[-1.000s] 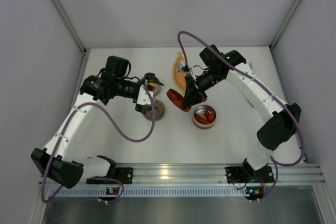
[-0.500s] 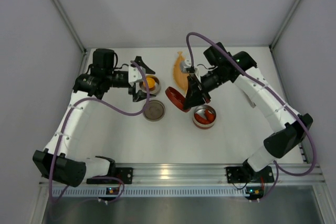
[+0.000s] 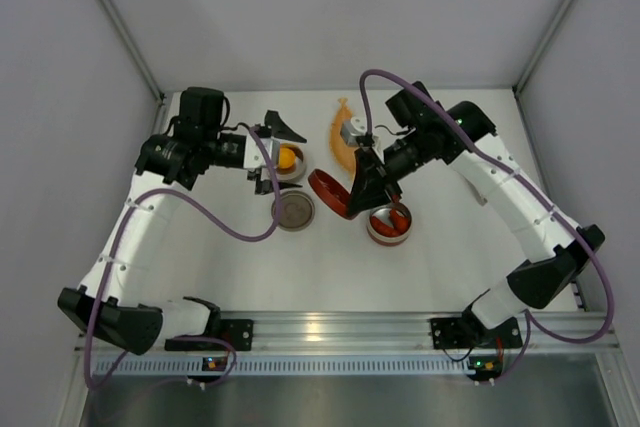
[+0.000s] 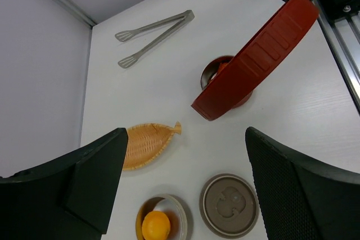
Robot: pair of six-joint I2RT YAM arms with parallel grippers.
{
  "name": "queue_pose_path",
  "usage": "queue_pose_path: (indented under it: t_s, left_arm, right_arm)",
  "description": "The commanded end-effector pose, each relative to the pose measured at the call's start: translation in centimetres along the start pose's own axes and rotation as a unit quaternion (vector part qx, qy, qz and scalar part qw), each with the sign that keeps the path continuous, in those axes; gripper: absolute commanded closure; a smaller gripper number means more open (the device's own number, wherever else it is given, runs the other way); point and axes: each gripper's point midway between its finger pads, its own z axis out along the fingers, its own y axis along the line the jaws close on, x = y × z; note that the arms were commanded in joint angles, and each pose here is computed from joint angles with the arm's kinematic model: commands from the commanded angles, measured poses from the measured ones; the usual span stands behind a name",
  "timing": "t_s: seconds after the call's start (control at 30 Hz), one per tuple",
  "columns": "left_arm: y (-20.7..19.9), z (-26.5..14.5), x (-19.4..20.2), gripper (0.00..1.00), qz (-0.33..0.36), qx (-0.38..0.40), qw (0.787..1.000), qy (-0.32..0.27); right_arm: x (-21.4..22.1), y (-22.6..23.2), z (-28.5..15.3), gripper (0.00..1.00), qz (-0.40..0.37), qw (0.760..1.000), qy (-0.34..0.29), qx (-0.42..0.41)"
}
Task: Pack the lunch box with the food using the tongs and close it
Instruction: Pick up the box lid from the center of the board.
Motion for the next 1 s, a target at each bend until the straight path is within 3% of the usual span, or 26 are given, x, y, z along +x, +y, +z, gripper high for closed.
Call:
queue_pose_path:
  t_s: [0.0,0.3,0.47,0.97]
  left_arm:
    - [-1.4,1.1,-0.4,0.11,0.032,0.045,0.998,-0.006]
    - [-4.7,2.8,0.7,0.18,0.076,0.112,0.991,0.018]
    - [-5.9,3.0,1.7,0.33,0.093,0.136,0.985,0.042]
    - [-8.0,3.3,2.0,0.62,0.116,0.161,0.978,0.066]
  right_arm:
    - [0.2,3.4,0.2,1.0,0.051,0.998,0.01,-0.046]
    - [0.6,3.7,1.4,1.0,0.05,0.996,0.026,-0.064]
    - [0.6,3.7,1.6,1.0,0.047,0.996,0.029,-0.066]
    - [0.3,3.8,1.5,1.0,0.045,0.996,0.025,-0.066]
